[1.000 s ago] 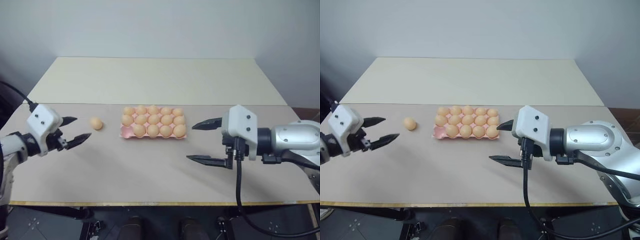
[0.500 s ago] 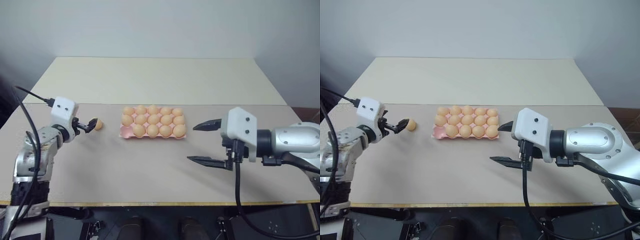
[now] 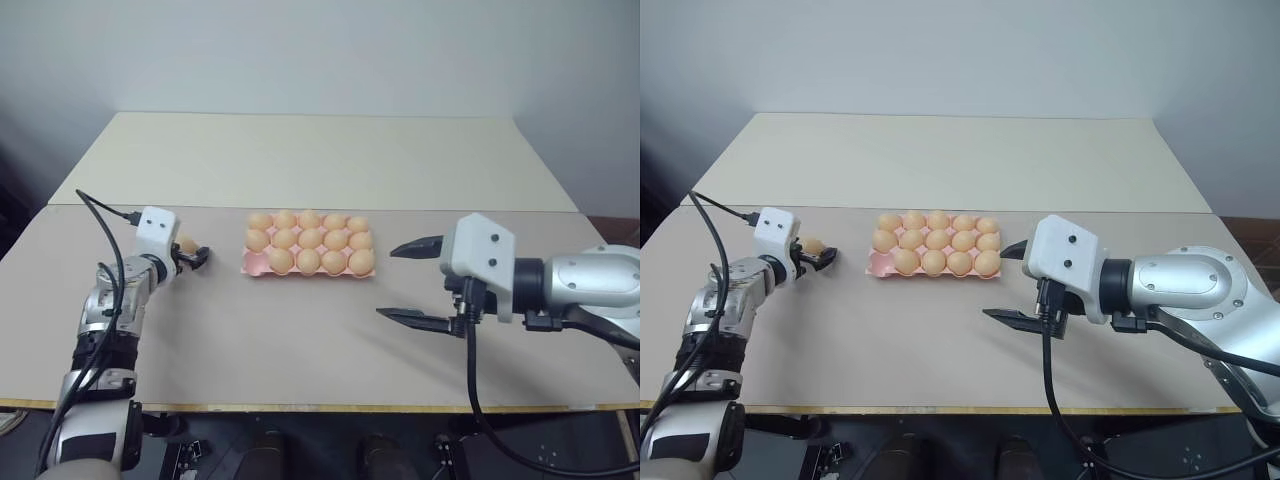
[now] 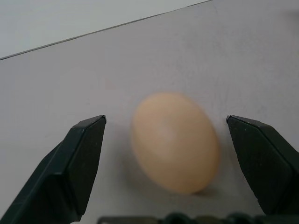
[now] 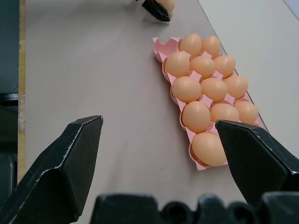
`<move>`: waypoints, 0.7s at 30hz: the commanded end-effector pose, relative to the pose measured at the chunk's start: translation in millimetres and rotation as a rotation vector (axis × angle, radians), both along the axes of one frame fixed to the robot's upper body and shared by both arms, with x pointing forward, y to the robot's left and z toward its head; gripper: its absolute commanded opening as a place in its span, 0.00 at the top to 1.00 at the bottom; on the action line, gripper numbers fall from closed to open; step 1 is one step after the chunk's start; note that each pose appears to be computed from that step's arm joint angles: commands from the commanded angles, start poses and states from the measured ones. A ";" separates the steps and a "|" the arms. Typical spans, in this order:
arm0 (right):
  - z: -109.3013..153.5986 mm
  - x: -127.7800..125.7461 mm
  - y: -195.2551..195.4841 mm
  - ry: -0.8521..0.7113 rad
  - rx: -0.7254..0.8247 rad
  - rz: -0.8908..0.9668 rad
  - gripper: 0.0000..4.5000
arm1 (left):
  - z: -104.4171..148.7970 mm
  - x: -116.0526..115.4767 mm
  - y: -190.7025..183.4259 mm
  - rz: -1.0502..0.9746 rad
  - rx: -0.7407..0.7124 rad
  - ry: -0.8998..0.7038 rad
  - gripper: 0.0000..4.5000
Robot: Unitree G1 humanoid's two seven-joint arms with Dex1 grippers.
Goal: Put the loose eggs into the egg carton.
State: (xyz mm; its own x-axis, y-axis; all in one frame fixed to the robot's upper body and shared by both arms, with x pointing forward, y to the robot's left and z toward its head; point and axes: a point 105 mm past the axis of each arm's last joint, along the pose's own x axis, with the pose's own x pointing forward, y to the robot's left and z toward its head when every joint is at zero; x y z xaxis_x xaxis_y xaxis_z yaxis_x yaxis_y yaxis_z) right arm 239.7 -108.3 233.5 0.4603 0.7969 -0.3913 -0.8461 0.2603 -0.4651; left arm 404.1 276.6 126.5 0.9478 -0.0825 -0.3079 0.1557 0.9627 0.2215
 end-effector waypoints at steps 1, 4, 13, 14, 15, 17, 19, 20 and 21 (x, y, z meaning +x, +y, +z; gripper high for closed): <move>7.9 -2.1 -1.4 -0.050 -0.005 -0.014 0.00 | 11.6 7.1 0.4 0.001 0.021 -0.042 0.09; 8.3 -1.9 -2.2 -0.051 -0.006 -0.021 0.00 | 12.7 7.7 2.1 0.002 0.030 -0.040 0.27; 7.6 -0.4 -1.1 -0.058 0.000 -0.022 0.00 | 35.8 1.4 2.5 -0.047 0.087 -0.140 0.58; 7.5 0.0 -0.9 -0.058 0.001 -0.022 0.00 | 44.4 -0.2 -6.4 -0.100 0.065 -0.192 0.58; 7.3 0.3 -0.6 -0.059 0.001 -0.021 0.00 | 53.7 -3.7 -18.2 -0.168 0.028 -0.249 0.58; 7.2 0.8 -0.1 -0.063 0.000 -0.020 0.00 | 64.3 -13.5 -38.9 -0.308 -0.021 -0.328 0.58; 7.9 0.8 0.9 -0.071 -0.002 -0.016 0.00 | 65.7 -22.8 -52.6 -0.415 -0.022 -0.366 0.58; 9.0 0.4 1.7 -0.082 -0.011 -0.013 0.00 | 62.8 -25.9 -57.7 -0.454 -0.030 -0.347 0.58; 10.8 -0.3 2.6 -0.091 -0.015 -0.009 0.00 | 59.4 -28.6 -62.4 -0.493 -0.015 -0.327 0.58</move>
